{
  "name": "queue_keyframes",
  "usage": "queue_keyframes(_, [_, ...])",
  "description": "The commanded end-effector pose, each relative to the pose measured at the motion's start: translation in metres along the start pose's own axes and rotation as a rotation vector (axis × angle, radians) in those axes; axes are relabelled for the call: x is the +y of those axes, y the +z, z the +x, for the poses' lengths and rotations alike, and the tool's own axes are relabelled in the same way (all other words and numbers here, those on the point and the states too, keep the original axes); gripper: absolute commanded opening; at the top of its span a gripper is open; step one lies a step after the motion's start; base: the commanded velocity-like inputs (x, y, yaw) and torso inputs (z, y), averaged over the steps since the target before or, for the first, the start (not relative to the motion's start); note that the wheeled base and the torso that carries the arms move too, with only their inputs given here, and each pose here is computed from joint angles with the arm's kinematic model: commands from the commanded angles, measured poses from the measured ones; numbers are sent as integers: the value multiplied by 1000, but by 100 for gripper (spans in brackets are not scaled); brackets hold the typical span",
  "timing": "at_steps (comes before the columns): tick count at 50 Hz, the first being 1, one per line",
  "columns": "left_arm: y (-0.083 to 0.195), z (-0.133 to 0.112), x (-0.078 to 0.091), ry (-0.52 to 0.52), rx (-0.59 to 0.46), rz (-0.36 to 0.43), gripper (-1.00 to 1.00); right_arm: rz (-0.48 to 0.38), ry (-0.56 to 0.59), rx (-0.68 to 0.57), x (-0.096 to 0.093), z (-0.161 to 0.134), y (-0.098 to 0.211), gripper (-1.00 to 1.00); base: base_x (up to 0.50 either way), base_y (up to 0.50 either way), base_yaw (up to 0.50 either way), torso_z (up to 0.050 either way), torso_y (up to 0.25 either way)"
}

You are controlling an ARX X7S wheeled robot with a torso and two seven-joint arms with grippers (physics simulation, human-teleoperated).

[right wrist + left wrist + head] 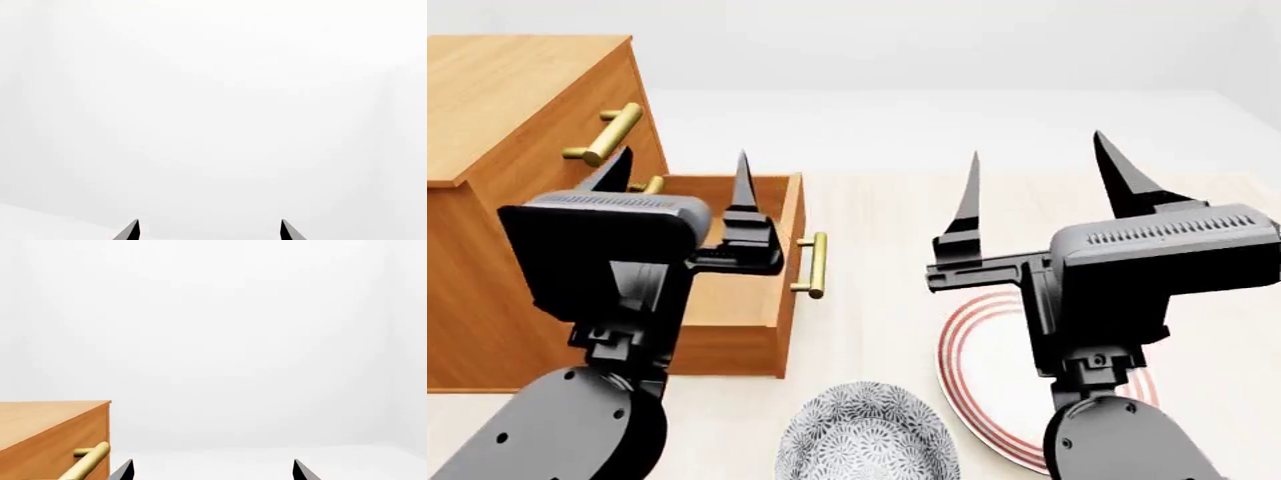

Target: Open the bottom drawer of the cabinet.

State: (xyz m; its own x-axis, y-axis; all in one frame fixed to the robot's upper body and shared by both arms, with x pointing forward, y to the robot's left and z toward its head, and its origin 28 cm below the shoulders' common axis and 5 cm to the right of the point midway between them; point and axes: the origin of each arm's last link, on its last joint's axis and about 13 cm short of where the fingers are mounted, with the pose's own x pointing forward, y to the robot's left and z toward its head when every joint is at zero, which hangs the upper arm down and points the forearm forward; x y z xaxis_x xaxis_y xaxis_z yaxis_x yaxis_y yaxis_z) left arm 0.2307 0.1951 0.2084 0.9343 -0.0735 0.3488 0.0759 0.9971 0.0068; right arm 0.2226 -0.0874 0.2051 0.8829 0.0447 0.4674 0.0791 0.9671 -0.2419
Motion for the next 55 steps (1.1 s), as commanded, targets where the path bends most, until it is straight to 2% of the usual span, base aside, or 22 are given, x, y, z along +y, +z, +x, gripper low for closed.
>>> queue_keyframes(1, [14, -5, -3, 13, -96, 28, 100, -45, -44, -164, -5, 1, 25, 100, 0, 0, 0, 0, 0])
queue_keyframes(11, [21, -10, -4, 26, -145, 40, 100, -49, -59, -255, -6, -4, 35, 100, 0, 0, 0, 0, 0])
queue_keyframes(34, [37, -22, -5, 8, -225, 19, 100, -45, -48, -255, -6, -3, 36, 100, 0, 0, 0, 0, 0])
queue_keyframes(43, [38, -21, -6, 3, -228, 19, 100, -48, -48, -266, -7, -4, 39, 100, 0, 0, 0, 0, 0])
queue_keyframes(55, [64, 0, -6, 11, -317, 27, 100, -65, -49, -336, -10, 14, 56, 100, 0, 0, 0, 0, 0])
